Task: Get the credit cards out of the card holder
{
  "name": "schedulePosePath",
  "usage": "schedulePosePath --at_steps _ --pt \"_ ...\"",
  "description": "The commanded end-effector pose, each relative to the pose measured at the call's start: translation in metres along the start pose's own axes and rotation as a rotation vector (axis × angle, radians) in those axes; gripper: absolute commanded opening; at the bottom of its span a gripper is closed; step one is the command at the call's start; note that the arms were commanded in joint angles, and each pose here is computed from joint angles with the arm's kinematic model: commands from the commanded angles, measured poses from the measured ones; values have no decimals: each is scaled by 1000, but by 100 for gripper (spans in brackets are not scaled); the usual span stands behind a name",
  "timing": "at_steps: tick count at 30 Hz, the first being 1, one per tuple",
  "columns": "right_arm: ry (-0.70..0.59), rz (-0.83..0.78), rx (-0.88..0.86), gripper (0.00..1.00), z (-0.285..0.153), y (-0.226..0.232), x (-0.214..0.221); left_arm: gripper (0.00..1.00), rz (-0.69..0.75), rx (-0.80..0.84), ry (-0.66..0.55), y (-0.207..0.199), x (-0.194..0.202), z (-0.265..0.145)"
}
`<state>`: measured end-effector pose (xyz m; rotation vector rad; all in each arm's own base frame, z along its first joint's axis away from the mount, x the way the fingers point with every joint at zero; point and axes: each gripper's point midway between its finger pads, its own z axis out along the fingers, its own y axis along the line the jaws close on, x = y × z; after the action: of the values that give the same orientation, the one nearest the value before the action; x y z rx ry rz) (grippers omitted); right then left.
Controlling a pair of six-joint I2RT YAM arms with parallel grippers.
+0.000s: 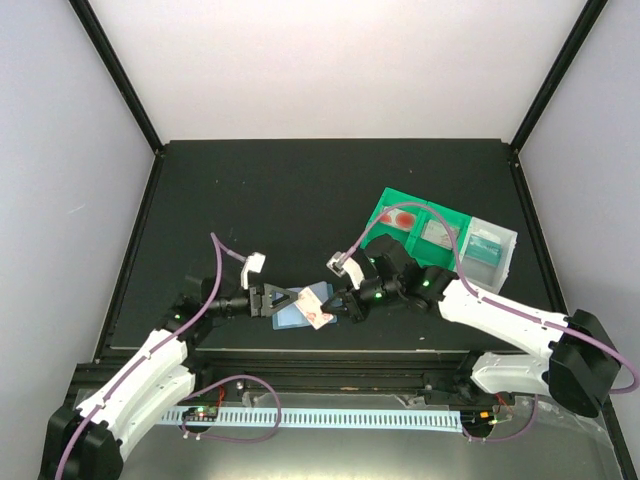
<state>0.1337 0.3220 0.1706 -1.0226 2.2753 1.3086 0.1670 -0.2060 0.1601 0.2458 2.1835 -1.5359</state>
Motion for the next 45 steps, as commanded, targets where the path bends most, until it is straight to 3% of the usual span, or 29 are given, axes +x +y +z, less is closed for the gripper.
schedulePosePath --at_steps 1,4,9,16,19,21,23,31,39,45 --pt "33 -40 -185 1 -4 33 1 70 72 160 43 -33 2 -3" --pt "35 -29 -214 1 -1 35 1 64 83 193 51 -40 3 -5" --pt "19 -14 -226 2 2 34 -2 38 86 205 55 -42 5 -7" --pt "17 -11 -249 2 2 37 -2 33 73 249 97 -43 13 -5" --pt "16 -13 -250 2 2 37 -3 11 72 257 95 -44 13 -6" --pt "10 -10 -243 2 2 37 -4 2 69 254 92 -44 13 -6" --pt "3 -4 -234 5 2 35 -5 1 66 250 88 -44 12 -6" --pt "-79 72 -207 34 3 26 -11 2 6 203 -16 -36 -1 -7" --pt "-238 292 -265 48 10 16 -33 2 -132 153 -302 -23 -33 -21" --pt "-338 433 -312 47 15 6 -50 2 -170 121 -448 -15 -46 -36"
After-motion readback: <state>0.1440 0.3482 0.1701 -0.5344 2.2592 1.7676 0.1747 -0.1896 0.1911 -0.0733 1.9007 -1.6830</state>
